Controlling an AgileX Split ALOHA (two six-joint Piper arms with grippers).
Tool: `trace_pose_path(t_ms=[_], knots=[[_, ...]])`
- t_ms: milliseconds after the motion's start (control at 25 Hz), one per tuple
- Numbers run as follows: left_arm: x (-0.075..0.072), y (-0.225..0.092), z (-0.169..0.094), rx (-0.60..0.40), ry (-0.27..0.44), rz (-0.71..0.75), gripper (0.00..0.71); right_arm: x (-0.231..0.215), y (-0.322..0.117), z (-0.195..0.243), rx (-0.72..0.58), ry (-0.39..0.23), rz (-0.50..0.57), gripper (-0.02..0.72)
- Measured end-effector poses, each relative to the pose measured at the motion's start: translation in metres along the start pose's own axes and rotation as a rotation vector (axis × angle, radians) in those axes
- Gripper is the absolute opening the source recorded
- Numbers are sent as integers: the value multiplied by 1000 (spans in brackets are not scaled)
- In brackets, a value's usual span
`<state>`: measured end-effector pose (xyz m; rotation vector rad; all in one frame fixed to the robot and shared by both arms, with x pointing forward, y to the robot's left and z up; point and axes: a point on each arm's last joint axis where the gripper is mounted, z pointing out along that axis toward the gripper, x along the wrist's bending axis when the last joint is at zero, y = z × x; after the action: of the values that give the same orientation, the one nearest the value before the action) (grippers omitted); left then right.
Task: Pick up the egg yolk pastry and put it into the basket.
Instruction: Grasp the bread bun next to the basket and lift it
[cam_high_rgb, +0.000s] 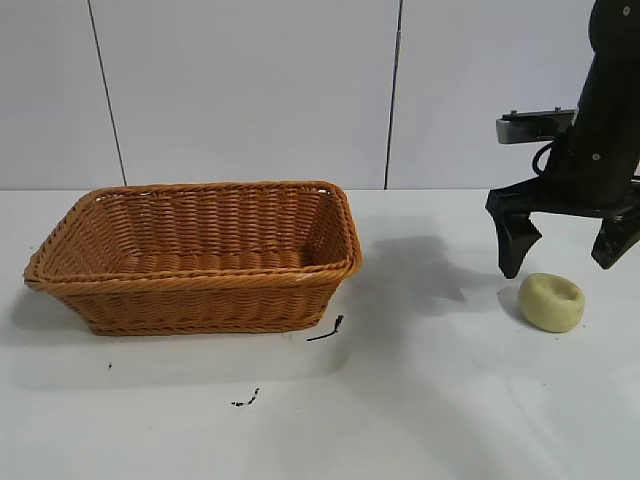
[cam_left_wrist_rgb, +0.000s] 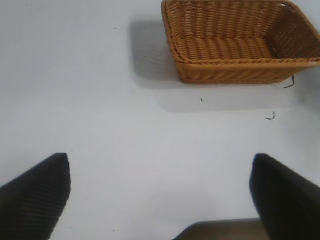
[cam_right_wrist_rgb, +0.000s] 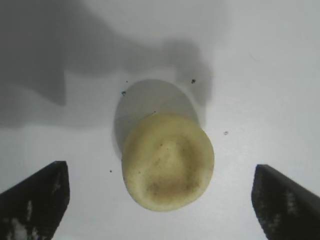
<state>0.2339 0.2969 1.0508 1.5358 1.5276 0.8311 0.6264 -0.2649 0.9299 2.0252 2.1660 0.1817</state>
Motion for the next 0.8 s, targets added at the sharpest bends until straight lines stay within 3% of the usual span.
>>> trace_pose_path(t_ms=[520, 800], knots=[[0, 0, 0, 0, 0, 0, 695, -5, -2, 30, 44, 0, 11, 685], [0, 0, 0, 0, 0, 0, 695, -1, -3, 31, 56, 36, 20, 603]])
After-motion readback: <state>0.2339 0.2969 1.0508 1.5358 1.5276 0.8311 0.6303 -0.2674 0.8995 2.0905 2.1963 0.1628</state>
